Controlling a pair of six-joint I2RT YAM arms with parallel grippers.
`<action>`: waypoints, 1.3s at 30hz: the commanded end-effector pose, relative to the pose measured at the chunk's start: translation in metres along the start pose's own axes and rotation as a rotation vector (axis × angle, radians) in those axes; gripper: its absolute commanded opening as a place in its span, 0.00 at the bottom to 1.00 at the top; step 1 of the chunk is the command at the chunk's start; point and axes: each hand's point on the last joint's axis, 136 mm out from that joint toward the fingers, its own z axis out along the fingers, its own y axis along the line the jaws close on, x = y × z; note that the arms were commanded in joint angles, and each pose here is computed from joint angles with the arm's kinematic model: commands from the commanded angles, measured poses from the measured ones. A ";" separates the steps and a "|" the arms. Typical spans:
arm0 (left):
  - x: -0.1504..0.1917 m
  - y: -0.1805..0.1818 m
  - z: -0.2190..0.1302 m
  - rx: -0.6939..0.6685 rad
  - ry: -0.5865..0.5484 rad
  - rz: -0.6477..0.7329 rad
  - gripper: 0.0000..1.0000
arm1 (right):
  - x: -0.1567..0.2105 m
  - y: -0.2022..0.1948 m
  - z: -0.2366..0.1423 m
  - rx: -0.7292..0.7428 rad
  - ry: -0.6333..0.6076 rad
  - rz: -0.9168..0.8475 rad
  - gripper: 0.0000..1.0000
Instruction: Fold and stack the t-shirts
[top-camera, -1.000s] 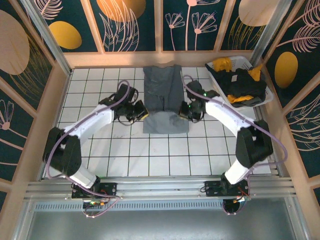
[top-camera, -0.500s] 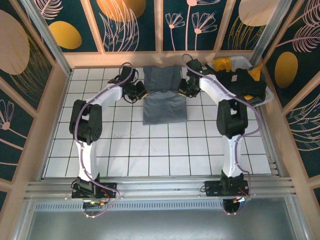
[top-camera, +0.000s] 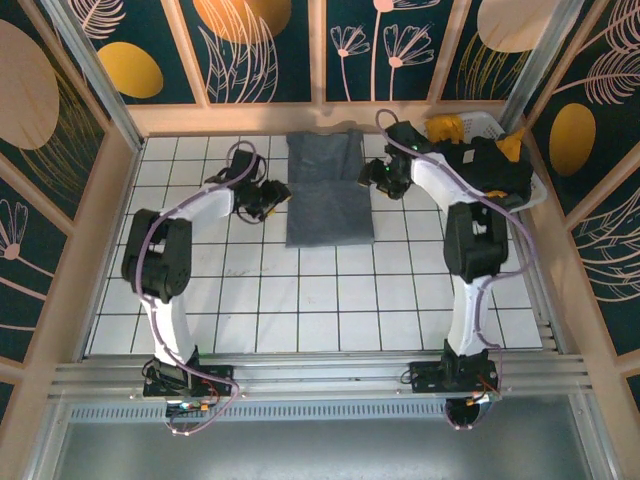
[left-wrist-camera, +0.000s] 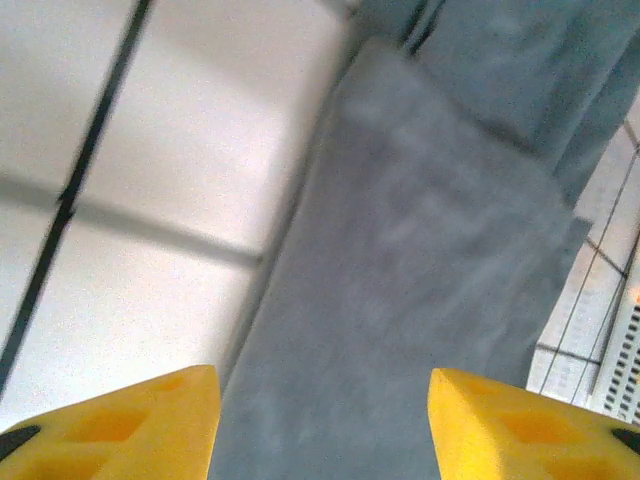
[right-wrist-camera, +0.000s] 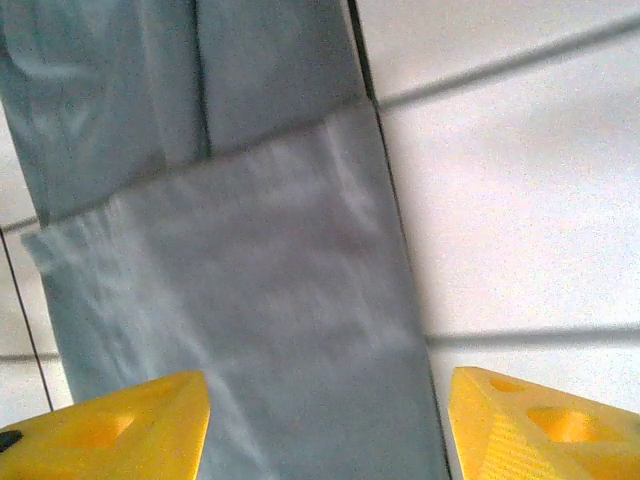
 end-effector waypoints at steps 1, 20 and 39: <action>0.036 0.016 -0.014 0.052 0.037 -0.102 0.52 | 0.049 -0.016 -0.013 -0.010 0.026 0.048 0.62; 0.088 0.050 0.035 -0.055 0.165 -0.166 0.41 | 0.121 -0.044 0.039 -0.017 0.212 0.229 0.50; 0.095 0.042 0.012 -0.040 0.177 -0.118 0.00 | 0.123 -0.038 0.022 -0.013 0.201 0.216 0.00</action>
